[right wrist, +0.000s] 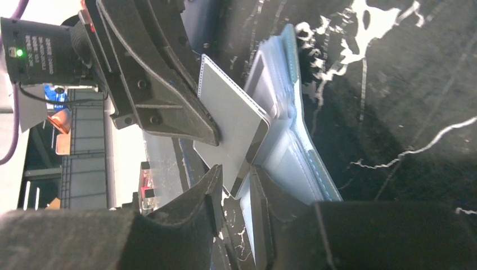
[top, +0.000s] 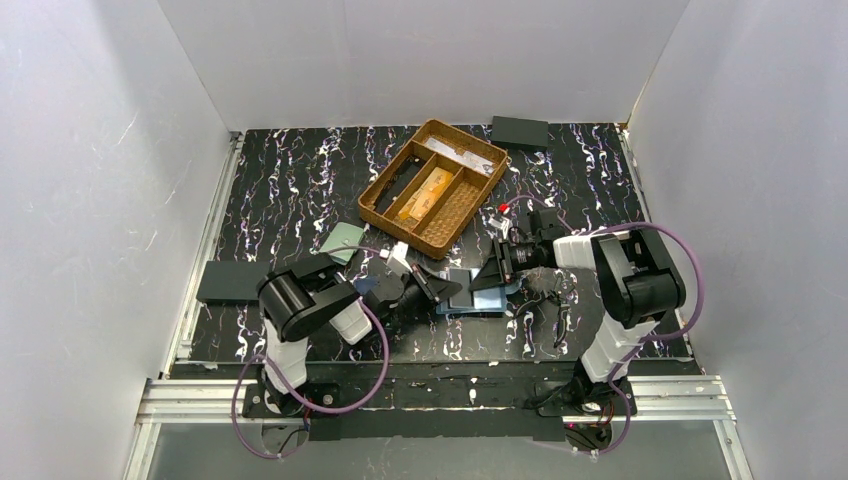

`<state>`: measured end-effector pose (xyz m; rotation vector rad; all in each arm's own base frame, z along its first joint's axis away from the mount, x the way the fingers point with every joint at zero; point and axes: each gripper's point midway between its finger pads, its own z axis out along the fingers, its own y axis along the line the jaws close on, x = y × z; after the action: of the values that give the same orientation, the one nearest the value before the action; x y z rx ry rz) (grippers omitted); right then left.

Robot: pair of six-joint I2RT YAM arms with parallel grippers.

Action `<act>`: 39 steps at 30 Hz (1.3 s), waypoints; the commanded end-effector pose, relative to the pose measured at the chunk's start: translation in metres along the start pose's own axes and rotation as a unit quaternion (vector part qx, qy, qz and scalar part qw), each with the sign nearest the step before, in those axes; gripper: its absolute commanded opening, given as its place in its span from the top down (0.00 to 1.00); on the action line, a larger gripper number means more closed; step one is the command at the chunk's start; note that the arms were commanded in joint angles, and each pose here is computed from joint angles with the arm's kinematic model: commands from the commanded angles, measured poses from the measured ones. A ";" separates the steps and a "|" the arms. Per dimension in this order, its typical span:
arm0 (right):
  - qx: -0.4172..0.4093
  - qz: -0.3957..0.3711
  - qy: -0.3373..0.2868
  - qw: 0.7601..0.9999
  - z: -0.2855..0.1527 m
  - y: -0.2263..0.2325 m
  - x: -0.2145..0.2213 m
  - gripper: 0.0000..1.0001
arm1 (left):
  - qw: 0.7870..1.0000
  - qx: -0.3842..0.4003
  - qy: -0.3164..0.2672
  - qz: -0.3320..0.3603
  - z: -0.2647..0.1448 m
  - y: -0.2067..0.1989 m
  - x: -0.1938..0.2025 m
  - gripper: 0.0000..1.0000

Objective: Take the credit cards out of the card holder
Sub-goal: Remove the credit card from the card holder.

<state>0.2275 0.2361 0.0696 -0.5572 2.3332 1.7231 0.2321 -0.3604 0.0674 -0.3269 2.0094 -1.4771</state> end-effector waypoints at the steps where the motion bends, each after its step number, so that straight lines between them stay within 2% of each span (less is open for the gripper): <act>1: -0.005 0.015 0.011 1.000 0.005 -0.004 0.003 0.68 | 1.000 0.000 0.014 -0.020 0.007 0.002 0.018 1.00; 7: 0.022 0.025 0.020 0.999 0.006 -0.019 0.010 0.62 | 0.997 -0.054 0.018 -0.050 0.004 0.041 0.030 1.00; 11: 0.051 0.021 0.024 0.998 0.005 -0.029 0.012 0.59 | 0.995 -0.079 0.016 -0.056 -0.002 0.058 0.033 0.94; 18: 0.082 0.018 0.025 0.996 0.003 -0.039 0.012 0.58 | 0.995 -0.085 0.019 -0.053 -0.007 0.059 0.033 0.79; 28: 0.083 0.022 0.029 0.996 0.004 -0.041 0.014 0.58 | 0.995 -0.093 0.024 -0.041 -0.021 0.057 0.029 0.76; 32: 0.080 0.024 0.030 0.996 0.004 -0.041 0.014 0.58 | 0.994 -0.098 0.032 -0.044 -0.024 0.061 0.033 0.78; 34: 0.079 0.025 0.030 0.996 0.004 -0.041 0.015 0.58 | 0.994 -0.095 0.035 -0.045 -0.021 0.061 0.034 0.84; 37: 0.075 0.027 0.031 0.996 0.005 -0.040 0.015 0.57 | 0.994 -0.086 0.041 -0.048 -0.017 0.057 0.035 1.00; 39: 0.070 0.028 0.031 0.997 0.005 -0.038 0.015 0.57 | 0.994 -0.081 0.040 -0.053 -0.015 0.056 0.035 1.00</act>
<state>0.2234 0.2276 0.0332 -0.5025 2.5115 1.6009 0.2093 -0.3522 0.0287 -0.4744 2.1331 -1.4784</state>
